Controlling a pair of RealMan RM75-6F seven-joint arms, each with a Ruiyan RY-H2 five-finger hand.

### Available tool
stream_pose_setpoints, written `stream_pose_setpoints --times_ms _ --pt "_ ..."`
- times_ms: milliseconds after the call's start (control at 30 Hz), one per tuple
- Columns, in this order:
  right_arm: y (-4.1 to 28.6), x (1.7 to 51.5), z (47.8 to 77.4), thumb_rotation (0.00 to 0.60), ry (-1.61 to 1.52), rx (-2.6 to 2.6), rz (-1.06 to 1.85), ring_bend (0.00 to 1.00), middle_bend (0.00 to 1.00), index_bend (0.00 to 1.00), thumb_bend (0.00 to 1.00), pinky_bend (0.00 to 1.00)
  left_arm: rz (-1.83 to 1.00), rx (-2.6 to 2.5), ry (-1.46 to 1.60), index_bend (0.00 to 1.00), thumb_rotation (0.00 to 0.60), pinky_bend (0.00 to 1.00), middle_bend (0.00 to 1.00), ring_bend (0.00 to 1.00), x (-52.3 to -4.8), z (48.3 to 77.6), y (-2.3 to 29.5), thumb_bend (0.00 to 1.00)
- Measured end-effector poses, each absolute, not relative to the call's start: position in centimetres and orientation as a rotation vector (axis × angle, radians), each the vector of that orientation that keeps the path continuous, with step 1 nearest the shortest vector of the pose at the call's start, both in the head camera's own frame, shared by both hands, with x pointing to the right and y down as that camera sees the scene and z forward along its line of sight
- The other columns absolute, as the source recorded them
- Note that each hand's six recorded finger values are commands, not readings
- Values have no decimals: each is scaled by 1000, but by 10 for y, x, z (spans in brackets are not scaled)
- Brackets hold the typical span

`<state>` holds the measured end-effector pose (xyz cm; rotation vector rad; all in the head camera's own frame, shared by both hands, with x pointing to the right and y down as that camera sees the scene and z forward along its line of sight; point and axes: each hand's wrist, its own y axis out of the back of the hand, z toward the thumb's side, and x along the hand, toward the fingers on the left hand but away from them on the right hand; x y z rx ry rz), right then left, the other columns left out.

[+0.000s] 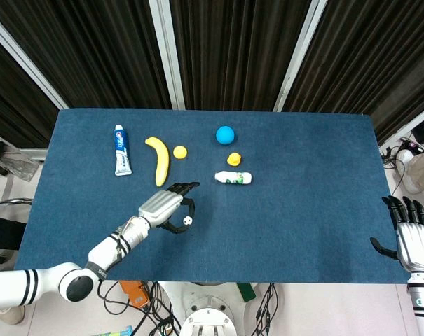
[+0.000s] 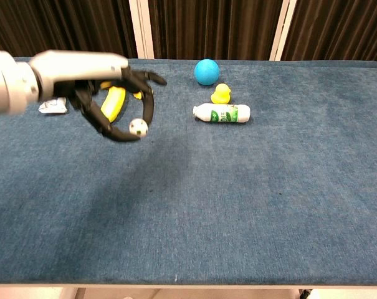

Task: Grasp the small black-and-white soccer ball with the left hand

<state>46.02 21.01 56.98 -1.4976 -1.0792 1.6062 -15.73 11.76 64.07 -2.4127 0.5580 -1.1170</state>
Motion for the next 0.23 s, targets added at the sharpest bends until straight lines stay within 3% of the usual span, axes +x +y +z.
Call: stream_pose_setpoints --times_ms 233 --pt "210 461 570 600 -1084 -1499 1605 71 157 166 349 0 -1137 -2338 516 565 600 67 10 0 -154 612 101 326"
